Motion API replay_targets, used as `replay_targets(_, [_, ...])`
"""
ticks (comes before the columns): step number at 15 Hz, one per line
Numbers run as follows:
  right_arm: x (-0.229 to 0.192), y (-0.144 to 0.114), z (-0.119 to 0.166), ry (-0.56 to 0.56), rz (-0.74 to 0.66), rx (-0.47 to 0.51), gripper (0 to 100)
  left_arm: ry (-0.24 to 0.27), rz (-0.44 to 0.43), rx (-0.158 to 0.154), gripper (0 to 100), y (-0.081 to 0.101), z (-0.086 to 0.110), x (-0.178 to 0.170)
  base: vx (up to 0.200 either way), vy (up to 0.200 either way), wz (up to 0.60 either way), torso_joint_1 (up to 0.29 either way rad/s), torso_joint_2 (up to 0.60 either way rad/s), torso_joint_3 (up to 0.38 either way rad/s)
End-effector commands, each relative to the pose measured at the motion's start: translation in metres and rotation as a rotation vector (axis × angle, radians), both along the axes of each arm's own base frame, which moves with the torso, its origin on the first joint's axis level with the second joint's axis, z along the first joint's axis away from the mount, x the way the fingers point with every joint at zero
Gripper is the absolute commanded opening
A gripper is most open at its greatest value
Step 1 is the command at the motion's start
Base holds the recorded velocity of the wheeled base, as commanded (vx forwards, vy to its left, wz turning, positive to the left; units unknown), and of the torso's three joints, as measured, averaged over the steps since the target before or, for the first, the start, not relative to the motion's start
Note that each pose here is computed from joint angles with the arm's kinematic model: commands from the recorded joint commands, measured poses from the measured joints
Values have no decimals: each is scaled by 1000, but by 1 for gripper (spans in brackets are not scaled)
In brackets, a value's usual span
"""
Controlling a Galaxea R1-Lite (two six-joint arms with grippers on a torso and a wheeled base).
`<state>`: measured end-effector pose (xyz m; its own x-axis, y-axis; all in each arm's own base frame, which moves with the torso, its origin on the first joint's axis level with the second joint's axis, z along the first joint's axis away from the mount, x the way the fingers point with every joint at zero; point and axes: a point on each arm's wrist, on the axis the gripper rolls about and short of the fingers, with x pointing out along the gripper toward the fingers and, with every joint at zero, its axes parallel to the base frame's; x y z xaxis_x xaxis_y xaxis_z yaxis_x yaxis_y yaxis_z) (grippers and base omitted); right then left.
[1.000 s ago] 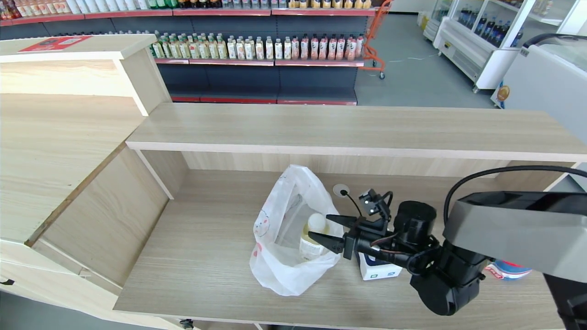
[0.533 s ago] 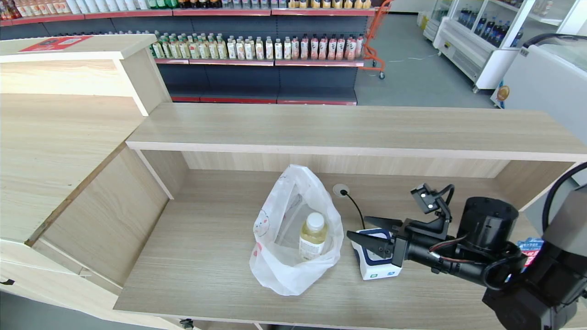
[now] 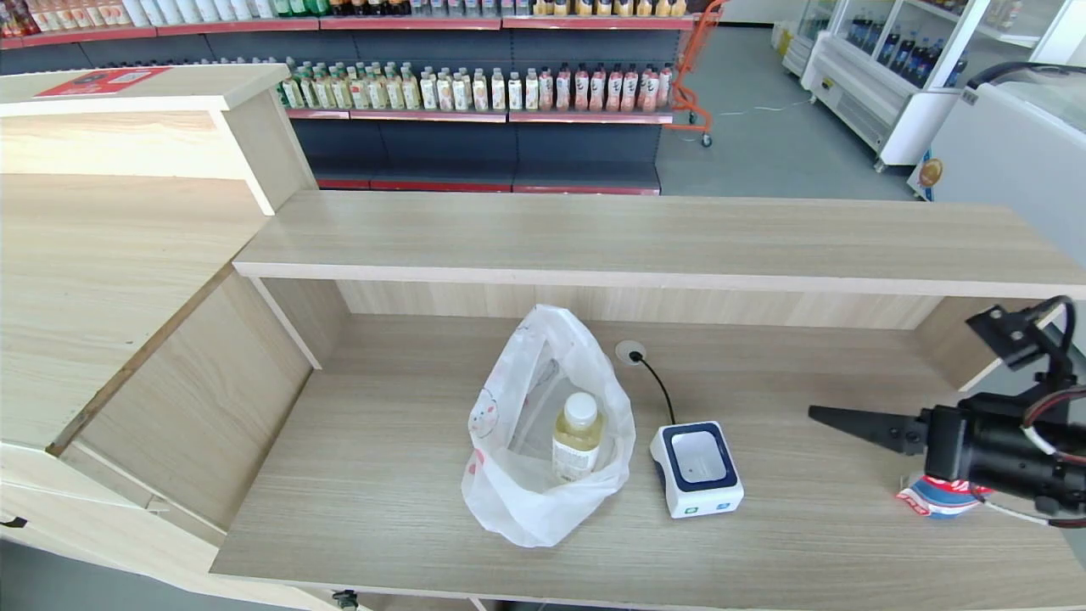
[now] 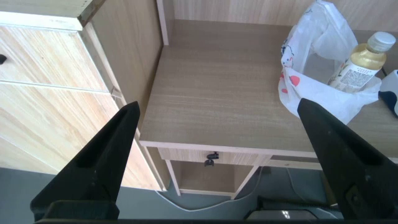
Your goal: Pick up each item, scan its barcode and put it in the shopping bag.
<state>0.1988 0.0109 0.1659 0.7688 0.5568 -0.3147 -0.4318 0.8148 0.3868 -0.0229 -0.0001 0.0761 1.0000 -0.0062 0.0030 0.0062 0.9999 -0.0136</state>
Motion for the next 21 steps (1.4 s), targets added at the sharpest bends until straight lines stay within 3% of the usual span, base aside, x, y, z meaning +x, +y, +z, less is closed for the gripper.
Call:
replay_targets(1, [-40, -22, 44, -150, -137, -22, 100, 0, 0, 0, 100, 0, 0, 0, 0, 0, 0, 0, 0, 0])
replay_targets(7, [-43, -32, 41, -117, -270, -51, 100, 0, 0, 0, 100, 0, 0, 0, 0, 0, 0, 0, 0, 0])
replay_targets(10, [-45, -34, 39, -52, -374, -68, 100, -2, 0, -5, 100, 0, 0, 0, -200, -200, 0, 4, 1, 1])
replay_targets(13, [-50, -33, 54, 40, -422, 39, 100, 0, 0, -3, 100, 0, 0, 0, -200, -200, 0, 6, 4, 1])
replay_targets(18, [-66, -30, 60, 73, -436, 53, 100, 0, 0, 1, 100, 0, 0, 0, -80, -80, 0, 2, 1, 1])
replay_targets(21, [-60, -32, 60, 96, -525, 70, 100, 0, -2, 0, 100, 0, 0, 0, 0, -133, 0, -3, -5, 2])
